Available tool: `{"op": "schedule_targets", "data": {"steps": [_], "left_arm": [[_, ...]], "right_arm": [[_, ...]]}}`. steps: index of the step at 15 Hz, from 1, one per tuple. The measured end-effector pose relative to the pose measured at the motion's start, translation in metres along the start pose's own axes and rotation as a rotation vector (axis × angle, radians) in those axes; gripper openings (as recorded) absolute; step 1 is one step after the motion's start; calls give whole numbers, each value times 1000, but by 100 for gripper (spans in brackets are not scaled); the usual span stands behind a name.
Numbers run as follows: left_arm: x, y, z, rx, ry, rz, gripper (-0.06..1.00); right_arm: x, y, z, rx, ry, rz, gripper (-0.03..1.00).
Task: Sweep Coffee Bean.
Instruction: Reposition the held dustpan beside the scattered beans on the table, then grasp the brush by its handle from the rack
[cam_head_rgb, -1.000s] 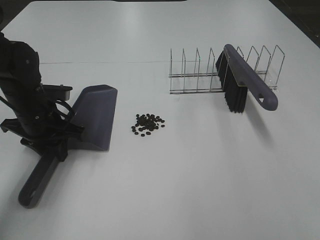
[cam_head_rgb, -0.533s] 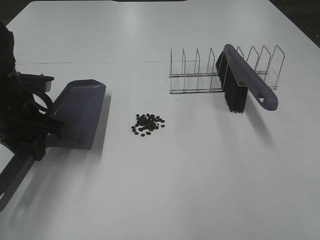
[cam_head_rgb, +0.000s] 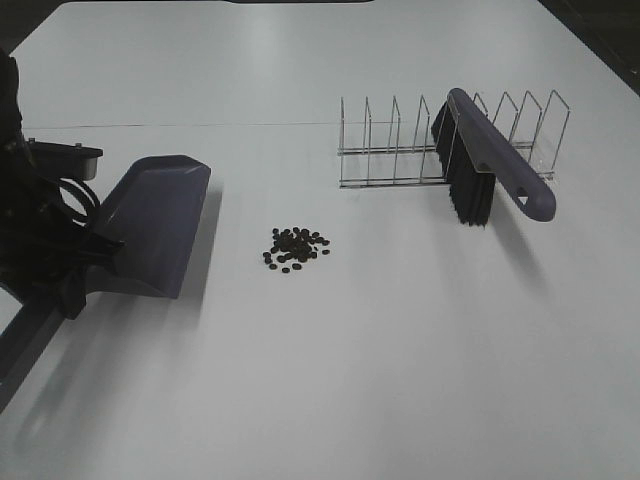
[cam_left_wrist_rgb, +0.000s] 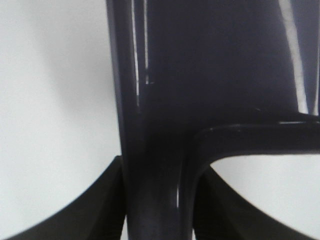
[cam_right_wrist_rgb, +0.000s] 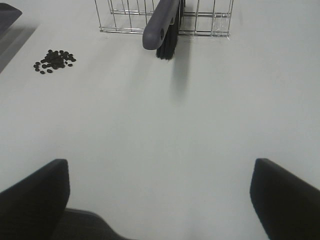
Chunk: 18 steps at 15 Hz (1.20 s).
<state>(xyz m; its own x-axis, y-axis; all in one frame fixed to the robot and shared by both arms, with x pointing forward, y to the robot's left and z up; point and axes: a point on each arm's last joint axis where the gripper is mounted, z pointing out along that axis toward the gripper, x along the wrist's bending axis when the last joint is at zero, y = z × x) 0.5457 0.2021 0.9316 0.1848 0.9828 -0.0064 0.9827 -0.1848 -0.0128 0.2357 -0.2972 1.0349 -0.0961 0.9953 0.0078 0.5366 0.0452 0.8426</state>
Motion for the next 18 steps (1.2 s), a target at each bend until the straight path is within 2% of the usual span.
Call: {"op": "schedule_targets", "data": {"steps": [9,11,14,18], "left_arm": [[0,2,0,-21,-2,0,32],[0,2,0,-21,-2,0,32],[0,2,0,-21,-2,1,32],[0,2,0,-18,-4,-1,32]], "right_arm": [[0,9,-3,18,2,4,89],[4,34,3,164,43,20,89],[9,90,35,417,108,16,89],[7,163,133,675,113,34,89]]}}
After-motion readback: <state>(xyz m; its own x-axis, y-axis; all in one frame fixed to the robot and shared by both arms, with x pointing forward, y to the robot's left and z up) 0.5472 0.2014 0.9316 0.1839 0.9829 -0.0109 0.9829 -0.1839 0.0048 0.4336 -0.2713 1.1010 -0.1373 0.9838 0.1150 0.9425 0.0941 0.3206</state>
